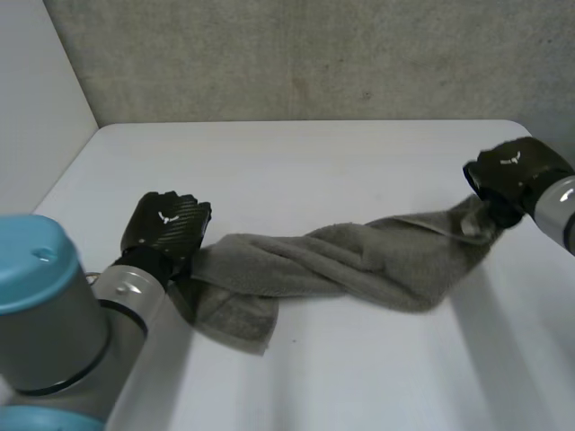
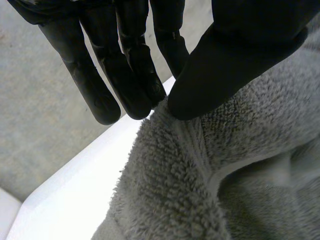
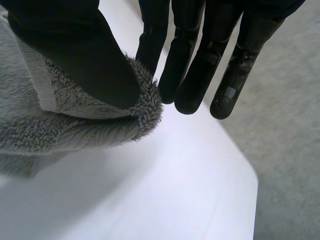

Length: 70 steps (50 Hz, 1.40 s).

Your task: Fold the towel.

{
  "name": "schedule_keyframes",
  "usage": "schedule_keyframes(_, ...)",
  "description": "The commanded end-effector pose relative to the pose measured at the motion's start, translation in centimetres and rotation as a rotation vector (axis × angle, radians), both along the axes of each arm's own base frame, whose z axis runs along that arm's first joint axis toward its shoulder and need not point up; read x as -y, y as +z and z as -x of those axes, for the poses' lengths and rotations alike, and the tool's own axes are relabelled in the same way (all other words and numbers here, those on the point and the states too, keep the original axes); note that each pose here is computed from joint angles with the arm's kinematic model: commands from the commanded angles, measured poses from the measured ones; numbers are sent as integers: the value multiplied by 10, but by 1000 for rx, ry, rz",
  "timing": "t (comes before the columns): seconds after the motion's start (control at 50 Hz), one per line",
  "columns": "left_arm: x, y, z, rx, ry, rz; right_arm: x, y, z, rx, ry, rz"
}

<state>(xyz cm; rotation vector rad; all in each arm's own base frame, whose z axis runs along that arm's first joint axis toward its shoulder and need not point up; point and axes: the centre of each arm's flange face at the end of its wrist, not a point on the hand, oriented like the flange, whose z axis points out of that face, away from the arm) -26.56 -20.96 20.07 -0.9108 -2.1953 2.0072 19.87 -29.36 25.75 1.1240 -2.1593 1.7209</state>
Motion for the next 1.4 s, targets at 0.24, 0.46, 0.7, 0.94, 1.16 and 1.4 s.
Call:
schedule_keyframes(0.24, 24, -27, -11, 59, -23, -269, -25, -39, 7, -264, 100, -252)
schedule_keyframes(0.46, 117, 83, 28, -168, -21, 212, 74, 47, -16, 75, -43, 333)
schedule_keyframes(0.7, 112, 207, 12, -493, 67, 571, 59, 156, -17, 557, 30, 907)
schedule_keyframes(0.94, 93, 65, -2, -306, 107, 182, 33, 45, -28, 485, 134, 473)
schedule_keyframes(1.16, 62, -62, -9, -78, 65, -127, 15, -103, -24, 318, 33, -173)
schedule_keyframes(1.4, 29, -58, -25, 33, 55, -173, 3, -80, -16, 301, 50, -150)
